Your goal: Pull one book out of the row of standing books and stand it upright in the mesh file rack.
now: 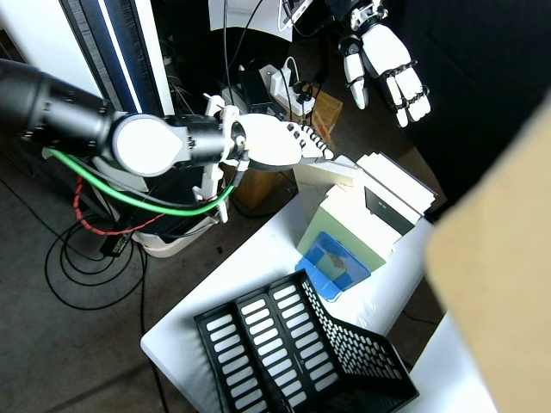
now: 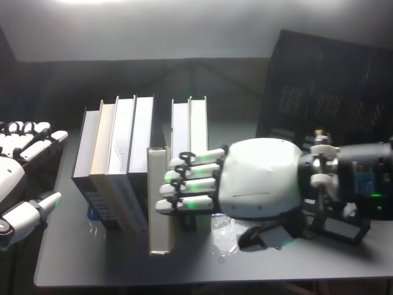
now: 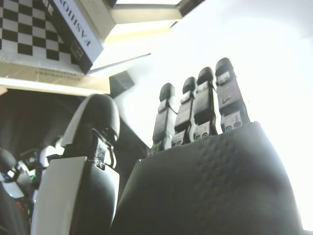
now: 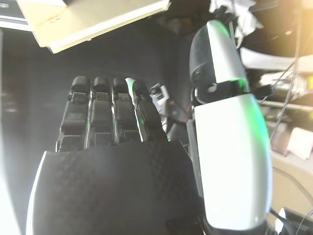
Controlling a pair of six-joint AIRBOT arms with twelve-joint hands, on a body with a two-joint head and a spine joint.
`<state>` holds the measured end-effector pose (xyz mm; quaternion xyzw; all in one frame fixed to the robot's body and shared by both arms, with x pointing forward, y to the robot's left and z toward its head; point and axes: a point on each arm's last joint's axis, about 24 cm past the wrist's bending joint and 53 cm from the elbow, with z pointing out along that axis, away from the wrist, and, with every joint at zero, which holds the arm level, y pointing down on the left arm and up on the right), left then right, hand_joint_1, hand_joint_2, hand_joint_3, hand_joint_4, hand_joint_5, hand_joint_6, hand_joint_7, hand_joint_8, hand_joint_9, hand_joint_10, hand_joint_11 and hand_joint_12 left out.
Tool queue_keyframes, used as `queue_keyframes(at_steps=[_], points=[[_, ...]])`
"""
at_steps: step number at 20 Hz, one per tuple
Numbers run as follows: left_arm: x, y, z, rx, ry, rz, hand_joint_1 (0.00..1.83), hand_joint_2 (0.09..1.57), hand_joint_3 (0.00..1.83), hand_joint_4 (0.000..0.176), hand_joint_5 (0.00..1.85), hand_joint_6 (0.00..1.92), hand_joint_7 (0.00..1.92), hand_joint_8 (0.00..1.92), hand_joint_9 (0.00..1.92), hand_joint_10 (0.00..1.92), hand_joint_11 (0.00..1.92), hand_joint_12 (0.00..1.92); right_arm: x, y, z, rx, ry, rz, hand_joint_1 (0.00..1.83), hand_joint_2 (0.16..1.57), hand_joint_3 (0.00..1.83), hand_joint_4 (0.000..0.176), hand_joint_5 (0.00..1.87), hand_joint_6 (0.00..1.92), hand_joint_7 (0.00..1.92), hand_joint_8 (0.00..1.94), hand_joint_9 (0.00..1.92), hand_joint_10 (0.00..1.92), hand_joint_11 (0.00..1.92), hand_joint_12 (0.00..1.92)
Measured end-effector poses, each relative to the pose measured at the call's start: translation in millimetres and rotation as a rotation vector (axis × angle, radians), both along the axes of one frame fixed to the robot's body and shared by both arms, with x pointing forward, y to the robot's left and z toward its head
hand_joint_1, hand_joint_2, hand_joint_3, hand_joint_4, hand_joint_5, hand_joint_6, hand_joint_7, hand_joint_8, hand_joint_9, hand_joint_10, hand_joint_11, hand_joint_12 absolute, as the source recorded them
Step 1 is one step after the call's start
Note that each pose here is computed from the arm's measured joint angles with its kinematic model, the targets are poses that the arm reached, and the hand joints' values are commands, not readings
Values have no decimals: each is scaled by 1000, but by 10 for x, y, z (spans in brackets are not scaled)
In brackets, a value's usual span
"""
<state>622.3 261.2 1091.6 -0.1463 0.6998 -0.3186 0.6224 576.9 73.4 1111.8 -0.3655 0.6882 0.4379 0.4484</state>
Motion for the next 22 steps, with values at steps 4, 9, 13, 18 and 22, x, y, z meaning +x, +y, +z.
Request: queue_keyframes(at_steps=[4, 9, 13, 18, 22], points=[[-10, 35, 2, -8, -2, 13, 454, 1444, 1, 39, 94, 1, 2, 0, 0, 0, 0, 0, -23, 184, 9, -17, -59, 23, 877, 1029, 0, 0, 0, 0, 0, 0, 0, 0, 4, 2], [-42, 155, -44, -9, 8, 47, 489, 1443, 2, 27, 107, 0, 0, 0, 0, 0, 0, 0, -76, 434, -77, -58, -127, 59, 1105, 921, 0, 0, 134, 17, 28, 5, 3, 1, 0, 0], [-67, 217, -19, -18, -2, 68, 495, 1470, 14, 24, 107, 0, 0, 0, 0, 0, 0, 0, -85, 558, -164, -95, -169, 75, 1026, 951, 0, 0, 80, 0, 7, 0, 28, 11, 17, 8], [-90, 275, -31, -22, 0, 84, 507, 1505, 6, 53, 94, 0, 0, 0, 0, 0, 0, 0, -69, 713, -307, -157, -230, 87, 1320, 1141, 18, 0, 636, 1, 390, 3, 235, 0, 0, 414], [-87, 309, -25, -30, -1, 97, 497, 1500, 1, 65, 71, 1, 0, 0, 0, 0, 0, 0, -25, 813, -372, -184, -257, 87, 467, 1553, 122, 0, 58, 0, 12, 0, 6, 0, 3, 37]])
